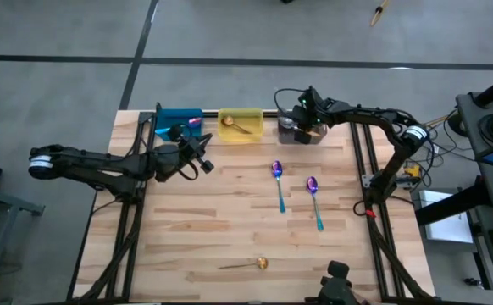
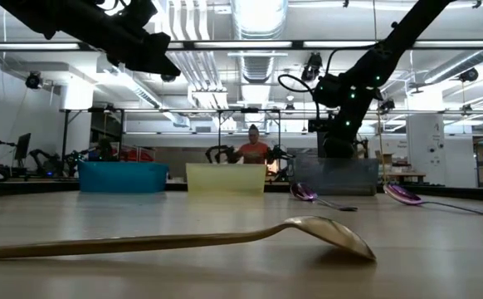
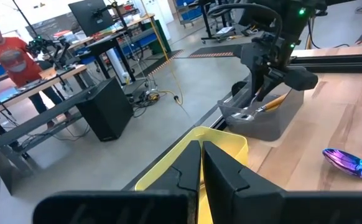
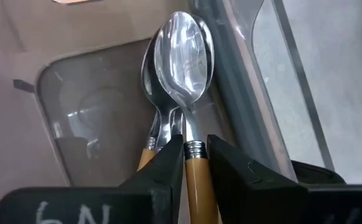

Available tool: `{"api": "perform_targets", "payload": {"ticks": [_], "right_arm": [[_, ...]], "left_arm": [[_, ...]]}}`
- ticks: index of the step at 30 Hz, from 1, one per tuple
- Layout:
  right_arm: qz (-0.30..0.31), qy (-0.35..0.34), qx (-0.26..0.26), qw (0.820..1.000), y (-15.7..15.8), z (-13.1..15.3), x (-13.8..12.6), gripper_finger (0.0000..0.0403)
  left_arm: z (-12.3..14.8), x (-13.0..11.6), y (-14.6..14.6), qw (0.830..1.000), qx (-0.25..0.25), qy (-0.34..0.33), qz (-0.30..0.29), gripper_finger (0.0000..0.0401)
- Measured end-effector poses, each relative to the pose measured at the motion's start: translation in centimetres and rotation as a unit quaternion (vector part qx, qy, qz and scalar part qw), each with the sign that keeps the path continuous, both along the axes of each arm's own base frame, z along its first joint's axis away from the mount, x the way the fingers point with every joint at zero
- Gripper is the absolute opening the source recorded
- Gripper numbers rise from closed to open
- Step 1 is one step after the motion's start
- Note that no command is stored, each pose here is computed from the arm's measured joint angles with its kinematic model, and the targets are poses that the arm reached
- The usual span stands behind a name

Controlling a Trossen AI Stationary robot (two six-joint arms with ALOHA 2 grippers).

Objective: Sort silverware by color (type)
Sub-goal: Put the yellow spoon into the black bin

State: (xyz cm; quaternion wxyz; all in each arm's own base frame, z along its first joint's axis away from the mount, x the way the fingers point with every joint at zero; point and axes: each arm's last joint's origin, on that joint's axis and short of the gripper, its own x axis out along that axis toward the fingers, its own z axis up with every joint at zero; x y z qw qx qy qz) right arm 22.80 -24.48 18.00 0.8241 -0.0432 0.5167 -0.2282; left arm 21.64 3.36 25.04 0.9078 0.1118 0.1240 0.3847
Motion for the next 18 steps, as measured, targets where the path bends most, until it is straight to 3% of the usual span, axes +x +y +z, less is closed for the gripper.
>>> {"api": "perform_targets", "payload": {"ticks": [18], "right_arm": [[-0.014, -0.006, 0.004, 1.0, 0.04, 0.1, -0.05, 0.0072]], "left_arm": [[0.01, 0.0, 0.0, 1.0, 0.0, 0.0, 0.0, 0.0]]}}
